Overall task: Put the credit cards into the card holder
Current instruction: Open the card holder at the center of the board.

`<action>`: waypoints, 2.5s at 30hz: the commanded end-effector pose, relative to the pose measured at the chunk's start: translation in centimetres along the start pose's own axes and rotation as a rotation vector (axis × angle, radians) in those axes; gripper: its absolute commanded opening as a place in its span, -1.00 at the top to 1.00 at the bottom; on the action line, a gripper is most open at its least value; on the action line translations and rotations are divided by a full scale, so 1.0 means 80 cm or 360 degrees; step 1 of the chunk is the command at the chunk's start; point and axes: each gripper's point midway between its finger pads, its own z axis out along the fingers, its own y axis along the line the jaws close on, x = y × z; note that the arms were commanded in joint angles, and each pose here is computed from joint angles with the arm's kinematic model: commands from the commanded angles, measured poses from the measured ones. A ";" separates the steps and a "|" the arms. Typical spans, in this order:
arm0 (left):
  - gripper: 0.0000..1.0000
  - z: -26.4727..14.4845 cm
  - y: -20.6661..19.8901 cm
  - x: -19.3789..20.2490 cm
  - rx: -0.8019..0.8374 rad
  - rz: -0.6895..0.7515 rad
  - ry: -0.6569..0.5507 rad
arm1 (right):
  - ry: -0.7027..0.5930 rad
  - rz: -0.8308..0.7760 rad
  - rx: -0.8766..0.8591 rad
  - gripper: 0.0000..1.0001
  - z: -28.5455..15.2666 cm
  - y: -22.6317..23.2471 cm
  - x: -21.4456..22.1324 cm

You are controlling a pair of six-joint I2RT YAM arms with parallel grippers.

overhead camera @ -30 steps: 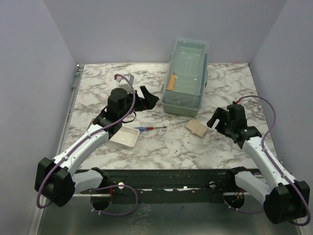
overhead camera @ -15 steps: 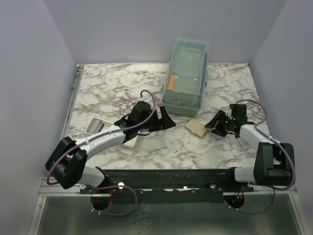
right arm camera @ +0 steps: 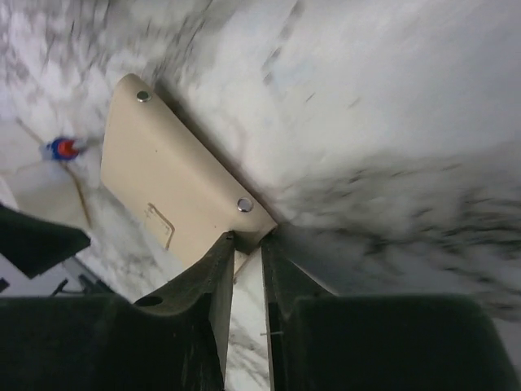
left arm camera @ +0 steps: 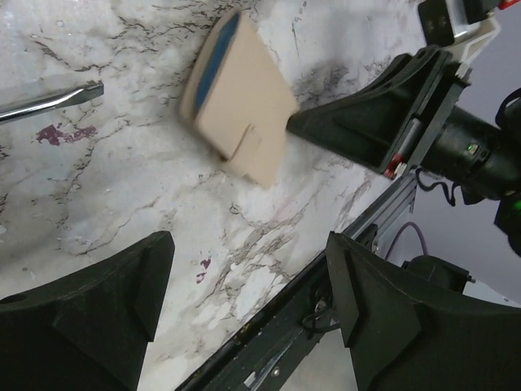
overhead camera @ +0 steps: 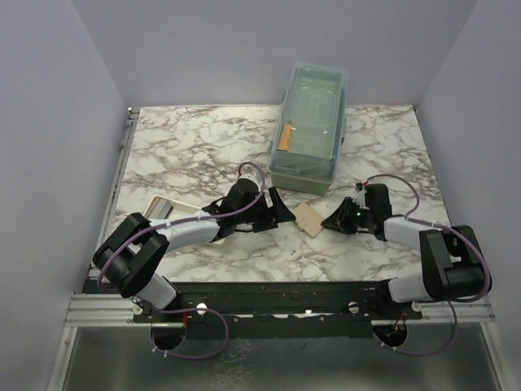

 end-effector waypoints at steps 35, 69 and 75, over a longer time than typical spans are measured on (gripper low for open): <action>-0.82 -0.104 -0.031 -0.118 -0.0227 0.0609 -0.0390 | -0.0220 -0.1424 0.0757 -0.52 0.034 0.122 0.100; -0.46 -0.061 0.066 0.009 -0.0224 -0.0014 0.0108 | -0.0338 -0.0696 0.0021 0.23 0.030 0.146 0.104; -0.37 -0.035 0.078 0.033 -0.0205 -0.0108 0.0274 | -0.0288 -0.0570 0.0142 0.28 0.039 0.121 0.112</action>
